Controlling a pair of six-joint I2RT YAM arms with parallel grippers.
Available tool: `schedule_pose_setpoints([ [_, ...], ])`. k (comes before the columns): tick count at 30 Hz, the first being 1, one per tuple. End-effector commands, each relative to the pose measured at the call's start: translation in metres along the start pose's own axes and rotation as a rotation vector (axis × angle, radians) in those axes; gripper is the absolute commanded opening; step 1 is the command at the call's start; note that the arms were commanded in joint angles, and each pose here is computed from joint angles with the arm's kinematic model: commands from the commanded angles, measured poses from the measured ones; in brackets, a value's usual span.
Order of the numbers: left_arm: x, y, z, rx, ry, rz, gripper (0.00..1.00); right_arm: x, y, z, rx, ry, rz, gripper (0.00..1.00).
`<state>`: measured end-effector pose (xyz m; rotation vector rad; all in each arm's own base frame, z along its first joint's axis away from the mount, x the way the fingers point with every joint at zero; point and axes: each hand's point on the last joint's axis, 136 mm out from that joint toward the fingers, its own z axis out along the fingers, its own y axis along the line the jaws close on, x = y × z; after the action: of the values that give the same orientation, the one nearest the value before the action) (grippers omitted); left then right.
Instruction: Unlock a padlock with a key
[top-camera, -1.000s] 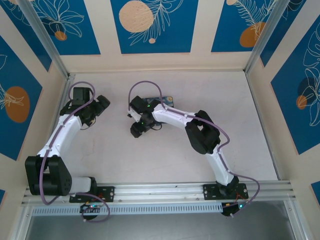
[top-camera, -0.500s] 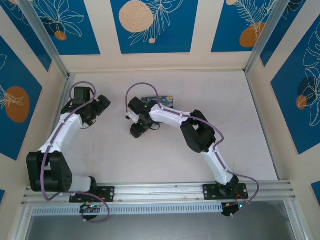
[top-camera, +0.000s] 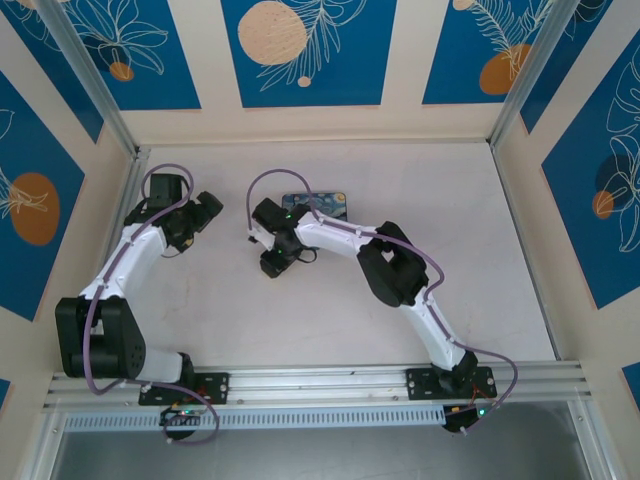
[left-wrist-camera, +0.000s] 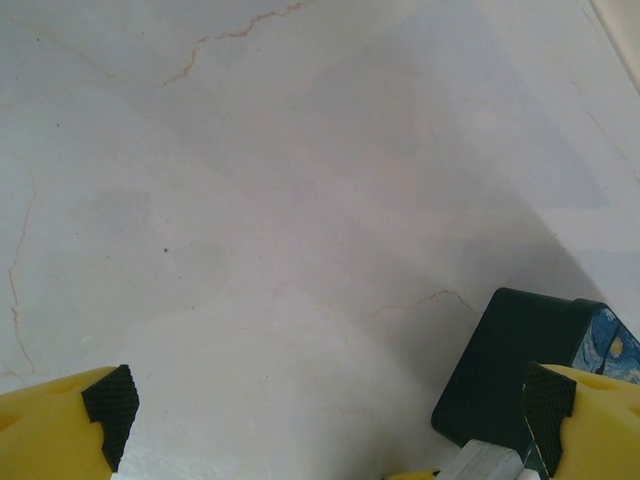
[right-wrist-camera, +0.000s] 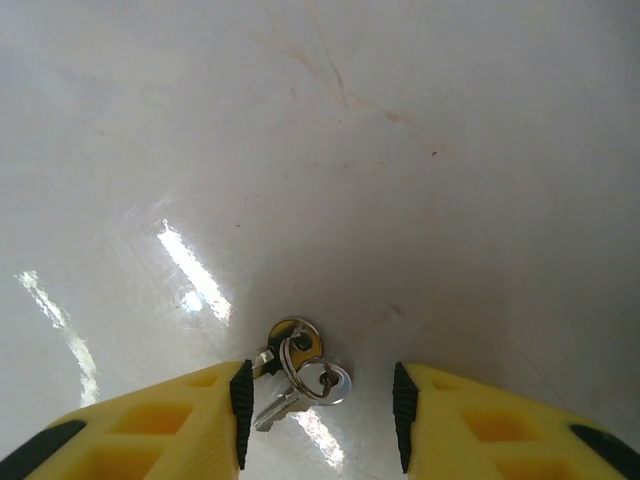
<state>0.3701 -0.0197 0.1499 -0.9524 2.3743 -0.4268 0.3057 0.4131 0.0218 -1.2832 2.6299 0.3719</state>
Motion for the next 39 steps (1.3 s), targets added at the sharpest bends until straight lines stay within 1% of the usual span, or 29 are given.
schedule_pose_setpoints([
  [1,0.000,0.004,0.004,0.001,0.013,-0.011,1.00,0.010,0.008,0.017,0.008,0.050,-0.036,0.40],
  [4,0.001,0.003,0.004,0.005,0.014,-0.012,1.00,0.014,0.008,0.019,0.023,0.060,-0.033,0.35],
  [10,0.004,0.002,0.004,0.017,0.029,0.011,1.00,0.015,0.010,0.013,0.012,0.047,-0.009,0.21],
  [12,0.006,0.001,0.003,0.027,0.036,0.018,1.00,0.015,0.012,0.008,0.005,0.039,0.004,0.14],
  [16,0.012,-0.004,0.004,0.068,0.062,0.018,1.00,0.021,0.013,-0.004,-0.002,0.031,0.046,0.04],
  [18,0.017,-0.008,0.005,0.096,0.084,0.009,1.00,0.028,0.012,-0.012,-0.001,0.028,0.076,0.02],
  [23,0.036,-0.013,0.007,0.146,0.155,-0.027,1.00,0.052,0.009,-0.031,-0.003,0.017,0.161,0.01],
  [26,0.053,-0.014,0.008,0.167,0.197,-0.035,1.00,0.074,0.007,-0.038,0.007,0.023,0.206,0.01],
  [33,0.109,-0.030,0.012,0.193,0.298,0.031,1.00,0.119,-0.002,-0.052,0.063,0.025,0.291,0.00],
  [39,0.156,-0.050,0.016,0.221,0.374,0.077,1.00,0.134,-0.006,-0.061,0.069,-0.026,0.367,0.00],
])
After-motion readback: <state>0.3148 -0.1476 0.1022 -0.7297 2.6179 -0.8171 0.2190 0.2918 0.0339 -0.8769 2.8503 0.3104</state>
